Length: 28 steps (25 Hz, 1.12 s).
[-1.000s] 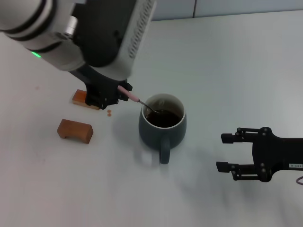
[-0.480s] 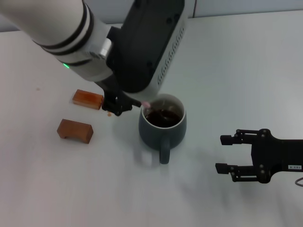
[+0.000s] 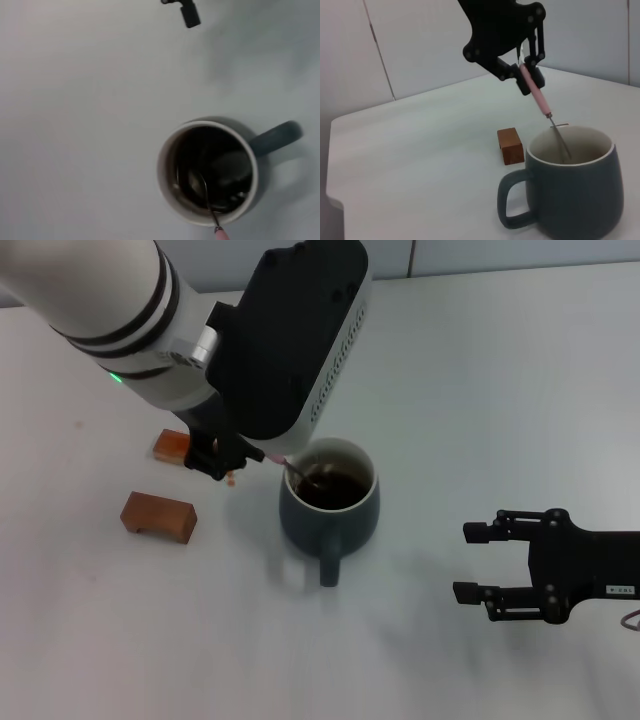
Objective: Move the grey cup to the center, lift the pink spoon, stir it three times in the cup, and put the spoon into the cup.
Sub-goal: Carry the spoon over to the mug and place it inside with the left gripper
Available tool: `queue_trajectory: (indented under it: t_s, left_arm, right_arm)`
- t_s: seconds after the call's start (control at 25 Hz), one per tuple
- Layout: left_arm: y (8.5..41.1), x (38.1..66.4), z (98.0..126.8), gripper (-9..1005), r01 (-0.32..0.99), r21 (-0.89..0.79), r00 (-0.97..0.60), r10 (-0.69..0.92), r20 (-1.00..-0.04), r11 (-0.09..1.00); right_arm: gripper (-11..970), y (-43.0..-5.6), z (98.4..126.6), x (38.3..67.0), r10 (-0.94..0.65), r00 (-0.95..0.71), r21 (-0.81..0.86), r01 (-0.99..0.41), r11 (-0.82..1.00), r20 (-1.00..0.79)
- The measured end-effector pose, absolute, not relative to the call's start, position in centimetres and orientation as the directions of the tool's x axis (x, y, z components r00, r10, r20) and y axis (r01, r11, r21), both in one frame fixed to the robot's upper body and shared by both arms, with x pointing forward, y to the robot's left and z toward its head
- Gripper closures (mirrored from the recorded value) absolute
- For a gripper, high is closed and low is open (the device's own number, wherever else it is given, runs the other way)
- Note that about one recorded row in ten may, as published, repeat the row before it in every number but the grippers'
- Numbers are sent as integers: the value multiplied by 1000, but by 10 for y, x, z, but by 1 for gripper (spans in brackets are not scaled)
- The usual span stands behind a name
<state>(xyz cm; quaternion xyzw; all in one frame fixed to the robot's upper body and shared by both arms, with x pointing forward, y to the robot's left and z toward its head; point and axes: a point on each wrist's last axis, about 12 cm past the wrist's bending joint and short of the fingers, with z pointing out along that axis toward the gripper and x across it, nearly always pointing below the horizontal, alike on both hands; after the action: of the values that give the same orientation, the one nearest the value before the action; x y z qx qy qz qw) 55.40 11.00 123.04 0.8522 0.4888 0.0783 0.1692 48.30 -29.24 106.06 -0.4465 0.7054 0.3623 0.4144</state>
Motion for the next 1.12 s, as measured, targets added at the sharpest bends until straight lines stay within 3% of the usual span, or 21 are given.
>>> queue_trajectory:
  t_s: [0.56, 1.12]
  left_arm:
    - [96, 544, 1230, 767, 761, 394, 577, 815, -47, -516]
    - [101, 548, 1231, 753, 758, 414, 550, 835, 7, -503]
  right_arm:
    - [219, -291, 1061, 488, -333, -255, 137, -931, 339, -908]
    - [218, -290, 1061, 489, -335, -252, 134, -932, 337, -908]
